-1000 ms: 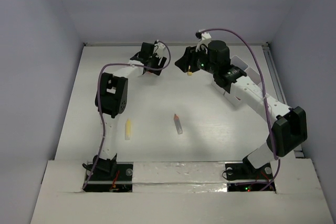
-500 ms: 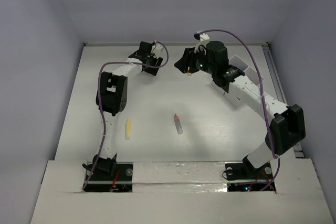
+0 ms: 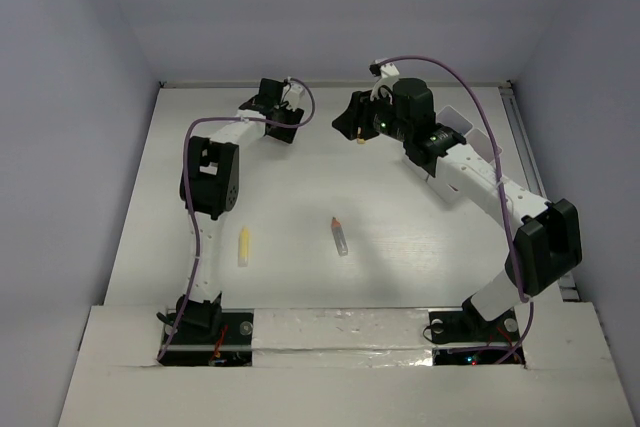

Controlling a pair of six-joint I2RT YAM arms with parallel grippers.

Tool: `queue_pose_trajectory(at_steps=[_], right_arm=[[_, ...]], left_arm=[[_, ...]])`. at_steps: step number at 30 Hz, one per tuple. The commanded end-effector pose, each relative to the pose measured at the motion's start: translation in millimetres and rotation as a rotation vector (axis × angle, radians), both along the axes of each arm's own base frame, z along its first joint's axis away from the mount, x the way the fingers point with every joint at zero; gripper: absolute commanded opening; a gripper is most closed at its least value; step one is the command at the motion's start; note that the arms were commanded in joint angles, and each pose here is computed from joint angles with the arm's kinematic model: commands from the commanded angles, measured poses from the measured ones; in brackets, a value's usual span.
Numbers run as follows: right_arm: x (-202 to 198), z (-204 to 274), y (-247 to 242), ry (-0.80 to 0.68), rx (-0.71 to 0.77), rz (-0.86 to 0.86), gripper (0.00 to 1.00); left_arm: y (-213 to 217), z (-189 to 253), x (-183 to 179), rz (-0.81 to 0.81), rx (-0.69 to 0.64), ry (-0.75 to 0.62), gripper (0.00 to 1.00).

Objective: Sort the stationery into containers
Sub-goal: Move the stationery to the center of the board.

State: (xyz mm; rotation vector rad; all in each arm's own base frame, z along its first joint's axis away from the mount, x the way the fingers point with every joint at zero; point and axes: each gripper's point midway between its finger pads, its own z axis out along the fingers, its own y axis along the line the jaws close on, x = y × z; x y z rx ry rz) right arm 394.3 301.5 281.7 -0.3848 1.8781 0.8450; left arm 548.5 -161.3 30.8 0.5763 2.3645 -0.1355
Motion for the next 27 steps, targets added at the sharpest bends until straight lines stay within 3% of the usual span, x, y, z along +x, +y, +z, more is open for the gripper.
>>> queue_pose_trajectory(at_steps=[1, 7, 13, 14, 19, 22, 23, 24, 26, 27], right_arm=[[-4.6, 20.2, 3.7, -0.048, 0.031, 0.023, 0.55], [-4.8, 19.8, 3.2, -0.048, 0.028, 0.022, 0.55], [-6.0, 20.9, 2.1, -0.05, 0.026, 0.021, 0.55], [-6.5, 22.3, 1.7, -0.054, 0.027, 0.021, 0.55], [-10.0, 30.1, 0.1, -0.07, 0.035, 0.024, 0.55], [-11.6, 30.3, 0.7, -0.066, 0.036, 0.032, 0.55], [-11.8, 31.3, 0.5, -0.069, 0.036, 0.032, 0.55], [-12.4, 29.2, 0.0, -0.064, 0.029, 0.033, 0.56], [-13.0, 28.5, -1.0, -0.062, 0.02, 0.033, 0.58], [-13.5, 27.9, -2.0, -0.056, 0.011, 0.031, 0.58]], left_arm=[[-8.0, 9.5, 3.8, -0.014, -0.032, -0.004, 0.55], [-10.9, 4.3, 4.9, -0.027, -0.034, 0.018, 0.48], [-16.7, 7.6, 8.2, -0.019, -0.071, 0.015, 0.13], [-16.7, 7.7, 8.4, 0.002, -0.08, 0.018, 0.02], [-16.4, 16.4, 1.5, 0.119, -0.123, 0.015, 0.0], [-37.2, 34.3, -15.8, 0.201, -0.248, 0.013, 0.0], [-50.1, 53.4, -24.8, 0.199, -0.287, -0.012, 0.0], [-54.3, 37.2, -46.1, 0.243, -0.319, 0.047, 0.0], [-65.7, 50.9, -58.3, 0.259, -0.381, 0.015, 0.0], [-71.3, 31.5, -80.7, 0.265, -0.372, 0.063, 0.0]])
